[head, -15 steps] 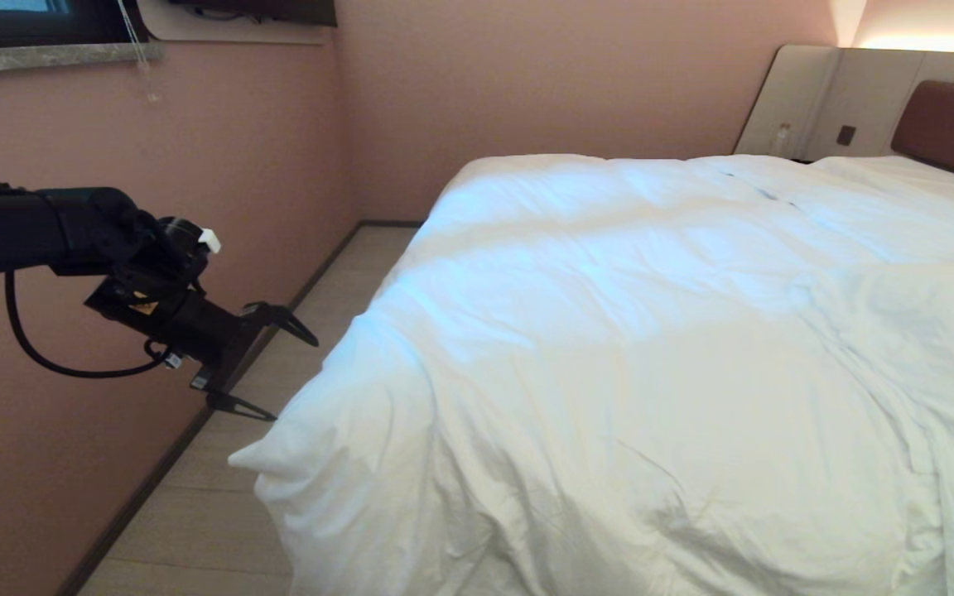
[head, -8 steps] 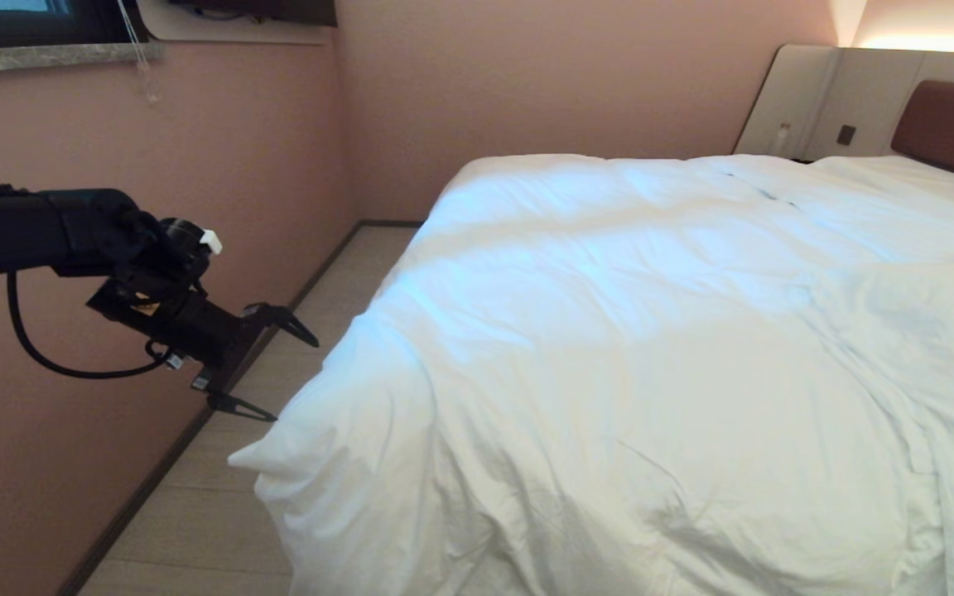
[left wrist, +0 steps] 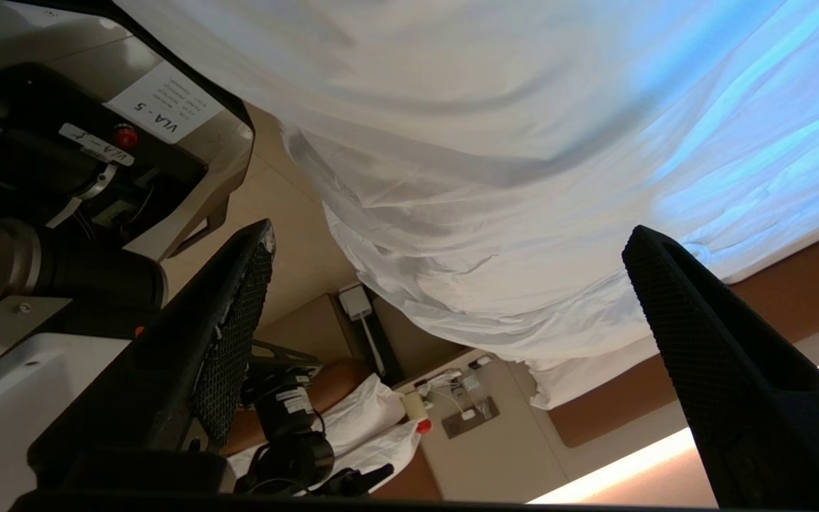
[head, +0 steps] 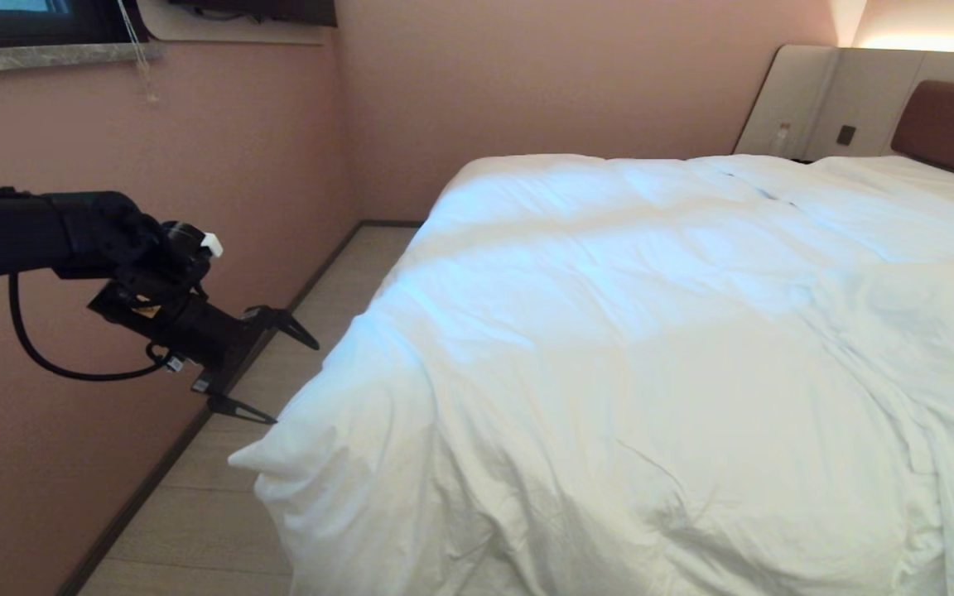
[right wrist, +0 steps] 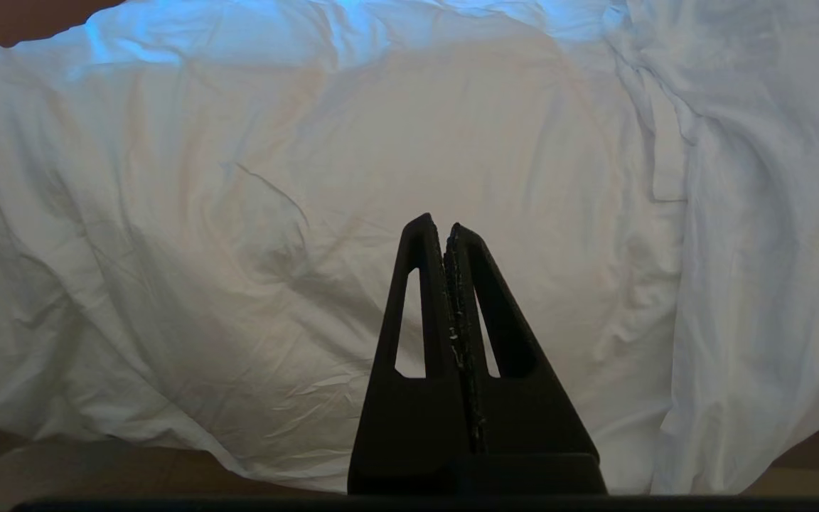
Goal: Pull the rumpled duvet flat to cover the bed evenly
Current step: Flatten the corners of the folded blanket
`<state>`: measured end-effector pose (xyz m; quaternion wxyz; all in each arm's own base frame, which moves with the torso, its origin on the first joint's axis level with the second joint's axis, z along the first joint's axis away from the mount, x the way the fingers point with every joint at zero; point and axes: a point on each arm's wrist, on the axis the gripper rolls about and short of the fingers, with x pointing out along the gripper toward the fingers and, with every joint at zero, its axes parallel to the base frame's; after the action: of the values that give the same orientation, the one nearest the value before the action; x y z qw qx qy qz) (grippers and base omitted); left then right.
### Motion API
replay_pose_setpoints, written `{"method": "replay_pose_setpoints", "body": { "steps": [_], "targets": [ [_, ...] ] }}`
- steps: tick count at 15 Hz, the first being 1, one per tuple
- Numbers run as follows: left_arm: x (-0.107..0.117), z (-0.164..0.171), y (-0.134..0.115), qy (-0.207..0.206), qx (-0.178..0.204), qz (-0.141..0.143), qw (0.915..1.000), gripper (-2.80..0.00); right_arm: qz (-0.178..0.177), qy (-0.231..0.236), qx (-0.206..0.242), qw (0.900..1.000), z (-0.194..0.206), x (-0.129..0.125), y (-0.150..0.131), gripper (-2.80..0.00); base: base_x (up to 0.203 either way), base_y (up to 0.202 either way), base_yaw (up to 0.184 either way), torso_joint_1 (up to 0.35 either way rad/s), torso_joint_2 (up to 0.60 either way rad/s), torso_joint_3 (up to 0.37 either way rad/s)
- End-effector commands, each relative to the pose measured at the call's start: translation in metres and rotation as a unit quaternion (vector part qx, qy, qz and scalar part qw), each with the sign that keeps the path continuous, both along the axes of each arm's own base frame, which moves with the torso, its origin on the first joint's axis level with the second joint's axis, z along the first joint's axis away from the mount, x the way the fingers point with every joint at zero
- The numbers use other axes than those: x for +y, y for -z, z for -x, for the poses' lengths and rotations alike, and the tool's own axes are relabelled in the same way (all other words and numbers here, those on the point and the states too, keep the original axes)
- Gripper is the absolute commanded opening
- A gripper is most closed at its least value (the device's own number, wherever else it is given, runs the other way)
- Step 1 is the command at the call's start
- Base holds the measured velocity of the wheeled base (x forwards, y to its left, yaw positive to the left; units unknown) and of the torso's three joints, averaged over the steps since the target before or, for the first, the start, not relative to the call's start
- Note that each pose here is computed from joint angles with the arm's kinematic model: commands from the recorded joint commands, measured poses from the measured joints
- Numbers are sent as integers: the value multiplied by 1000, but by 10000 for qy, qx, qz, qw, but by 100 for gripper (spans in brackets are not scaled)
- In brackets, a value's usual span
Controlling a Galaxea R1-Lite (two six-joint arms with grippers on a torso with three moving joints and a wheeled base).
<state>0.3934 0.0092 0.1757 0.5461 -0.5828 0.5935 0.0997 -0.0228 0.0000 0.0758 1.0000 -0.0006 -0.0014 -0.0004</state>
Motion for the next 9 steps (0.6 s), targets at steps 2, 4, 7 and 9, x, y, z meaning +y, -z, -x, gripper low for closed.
{"method": "replay_pose_setpoints", "body": {
  "steps": [2,4,7,9],
  "targets": [
    [0,0,1,-23,65,29,10000,0,1,-4,-2,10000,0,0,0,-280,0,0,0,0,0,0],
    [0,0,2,-23,69,29,10000,0,1,3,-2,10000,0,0,0,-280,0,0,0,-18,25,21],
    [0,1,0,-21,45,35,10000,0,1,-4,-2,10000,0,0,0,-280,0,0,0,-134,320,189],
    [0,1,0,-21,45,35,10000,0,1,-3,-2,10000,0,0,0,-280,0,0,0,-172,425,262]
  ]
}}
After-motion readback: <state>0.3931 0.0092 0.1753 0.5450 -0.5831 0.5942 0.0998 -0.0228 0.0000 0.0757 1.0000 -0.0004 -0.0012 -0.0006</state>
